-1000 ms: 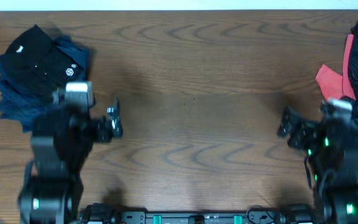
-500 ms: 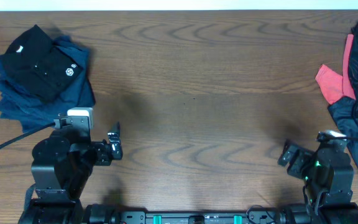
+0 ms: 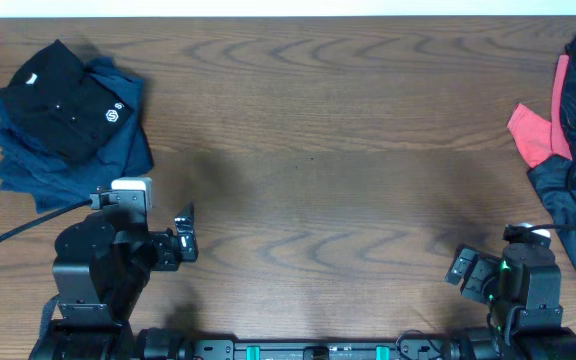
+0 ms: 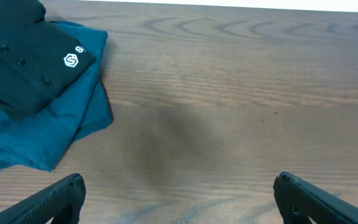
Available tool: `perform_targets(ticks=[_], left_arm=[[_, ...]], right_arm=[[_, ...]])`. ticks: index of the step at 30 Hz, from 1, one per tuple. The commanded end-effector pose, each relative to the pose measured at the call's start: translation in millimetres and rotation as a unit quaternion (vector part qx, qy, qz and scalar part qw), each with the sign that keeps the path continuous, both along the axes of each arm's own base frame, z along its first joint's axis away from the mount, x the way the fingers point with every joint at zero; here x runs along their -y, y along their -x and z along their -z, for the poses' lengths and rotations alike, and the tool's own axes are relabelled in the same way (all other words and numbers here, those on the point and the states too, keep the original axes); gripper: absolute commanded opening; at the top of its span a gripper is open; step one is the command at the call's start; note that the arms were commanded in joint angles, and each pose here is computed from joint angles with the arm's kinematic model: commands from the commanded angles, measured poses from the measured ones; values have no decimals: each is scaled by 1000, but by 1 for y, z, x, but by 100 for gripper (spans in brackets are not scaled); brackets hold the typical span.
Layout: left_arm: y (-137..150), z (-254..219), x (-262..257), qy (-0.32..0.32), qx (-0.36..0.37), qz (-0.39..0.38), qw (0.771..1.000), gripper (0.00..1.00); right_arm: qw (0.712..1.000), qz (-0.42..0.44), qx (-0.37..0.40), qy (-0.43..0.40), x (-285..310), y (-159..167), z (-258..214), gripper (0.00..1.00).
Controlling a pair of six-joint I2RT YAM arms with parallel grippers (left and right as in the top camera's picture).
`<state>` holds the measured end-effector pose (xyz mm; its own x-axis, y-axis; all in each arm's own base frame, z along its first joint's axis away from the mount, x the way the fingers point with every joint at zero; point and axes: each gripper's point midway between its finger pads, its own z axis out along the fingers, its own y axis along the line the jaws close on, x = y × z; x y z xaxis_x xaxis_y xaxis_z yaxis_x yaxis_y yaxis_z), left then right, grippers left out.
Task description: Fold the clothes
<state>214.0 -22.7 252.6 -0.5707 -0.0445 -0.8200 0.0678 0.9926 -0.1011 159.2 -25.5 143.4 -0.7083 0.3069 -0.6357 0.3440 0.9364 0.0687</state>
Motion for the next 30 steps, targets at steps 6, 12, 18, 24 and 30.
perform_targets(ticks=[6,12,18,24,30], left_arm=[[1,2,2,1,-2,8,1000,98],[1,2,2,1,-2,8,1000,98],[1,2,2,1,-2,8,1000,98],[1,2,2,1,-2,8,1000,98],[1,2,2,1,-2,8,1000,98]], right_arm=[[1000,11,10,1,3,2,-2,99],[999,11,41,-1,3,5,-8,99],[997,4,76,-26,-4,9,-2,99],[988,-45,145,-9,-11,-9,3,99],[949,-186,250,43,-42,-44,-9,99]])
